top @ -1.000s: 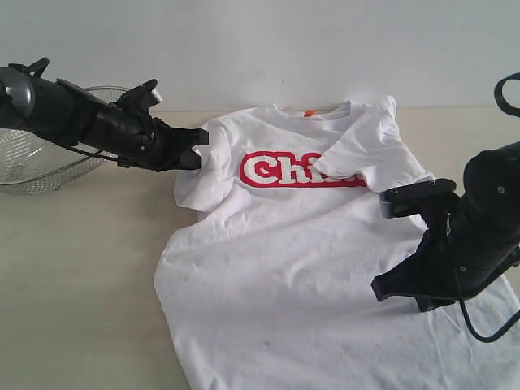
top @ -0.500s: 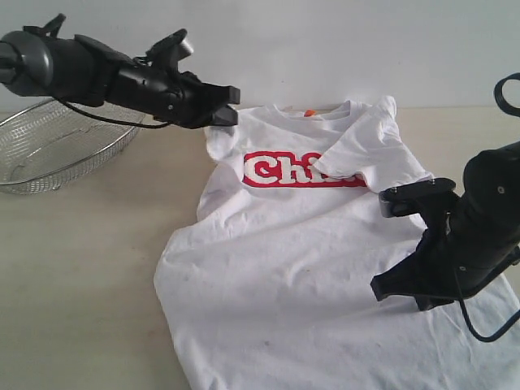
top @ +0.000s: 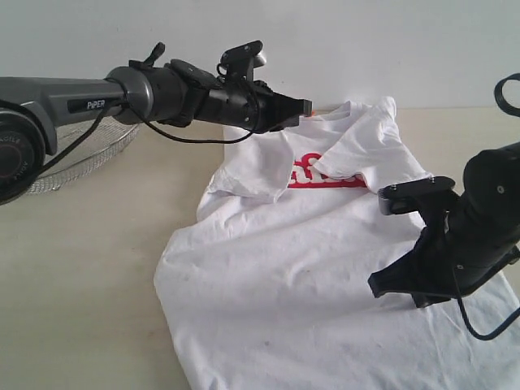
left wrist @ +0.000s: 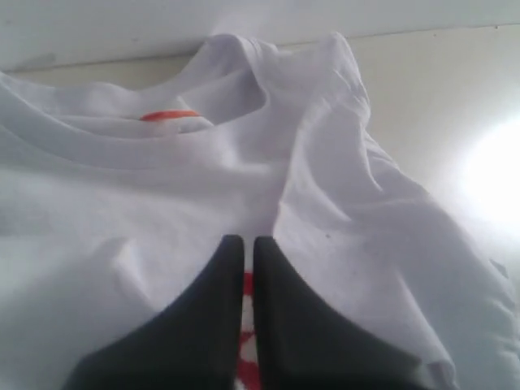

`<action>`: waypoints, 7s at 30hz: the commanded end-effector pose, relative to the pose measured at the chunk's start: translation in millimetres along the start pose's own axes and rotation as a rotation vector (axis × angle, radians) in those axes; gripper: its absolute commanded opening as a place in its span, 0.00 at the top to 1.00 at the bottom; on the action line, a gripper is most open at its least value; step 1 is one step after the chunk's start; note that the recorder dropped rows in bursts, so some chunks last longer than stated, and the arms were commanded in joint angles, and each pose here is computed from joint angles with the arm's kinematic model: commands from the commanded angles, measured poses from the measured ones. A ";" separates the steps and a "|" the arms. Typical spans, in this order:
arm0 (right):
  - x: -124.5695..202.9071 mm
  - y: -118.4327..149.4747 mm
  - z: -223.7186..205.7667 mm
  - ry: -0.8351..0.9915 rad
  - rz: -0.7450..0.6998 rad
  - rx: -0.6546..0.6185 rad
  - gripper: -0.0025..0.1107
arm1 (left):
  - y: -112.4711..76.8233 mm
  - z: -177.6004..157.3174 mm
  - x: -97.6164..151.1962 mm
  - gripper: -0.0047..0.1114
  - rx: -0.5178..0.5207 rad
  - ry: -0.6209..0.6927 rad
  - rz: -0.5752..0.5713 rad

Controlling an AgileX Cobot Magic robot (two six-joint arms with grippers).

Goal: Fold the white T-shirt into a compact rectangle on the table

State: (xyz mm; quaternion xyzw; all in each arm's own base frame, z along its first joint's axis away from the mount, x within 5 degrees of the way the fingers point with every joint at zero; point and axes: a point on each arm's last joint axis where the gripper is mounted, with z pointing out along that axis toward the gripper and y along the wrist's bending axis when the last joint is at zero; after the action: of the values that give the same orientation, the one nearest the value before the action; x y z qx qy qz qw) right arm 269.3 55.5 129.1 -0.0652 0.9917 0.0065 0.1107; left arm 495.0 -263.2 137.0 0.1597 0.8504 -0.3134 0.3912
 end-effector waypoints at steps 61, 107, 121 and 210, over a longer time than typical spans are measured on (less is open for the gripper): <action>45.0 -5.7 -74.2 -0.207 0.012 -0.009 0.98 | 32.0 -233.8 146.0 0.92 -0.135 0.440 -0.181; 82.9 -21.5 -71.7 -0.262 0.220 0.108 0.98 | 18.8 -239.2 193.7 0.59 0.024 0.633 -0.571; 81.6 -20.7 -71.9 -0.276 0.221 0.097 0.98 | 24.0 -214.7 208.3 0.52 0.021 0.638 -0.701; 55.1 46.2 -57.7 -0.335 -0.251 -0.140 0.47 | 76.3 -75.5 -34.5 0.63 0.282 0.171 -0.247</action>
State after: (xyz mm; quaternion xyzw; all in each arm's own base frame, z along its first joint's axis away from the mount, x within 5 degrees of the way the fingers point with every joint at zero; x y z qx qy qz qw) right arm 196.9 91.8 173.1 -0.1990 0.9388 0.0699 0.2722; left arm 514.5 -169.2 172.2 0.1288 0.8200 -0.4868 0.2721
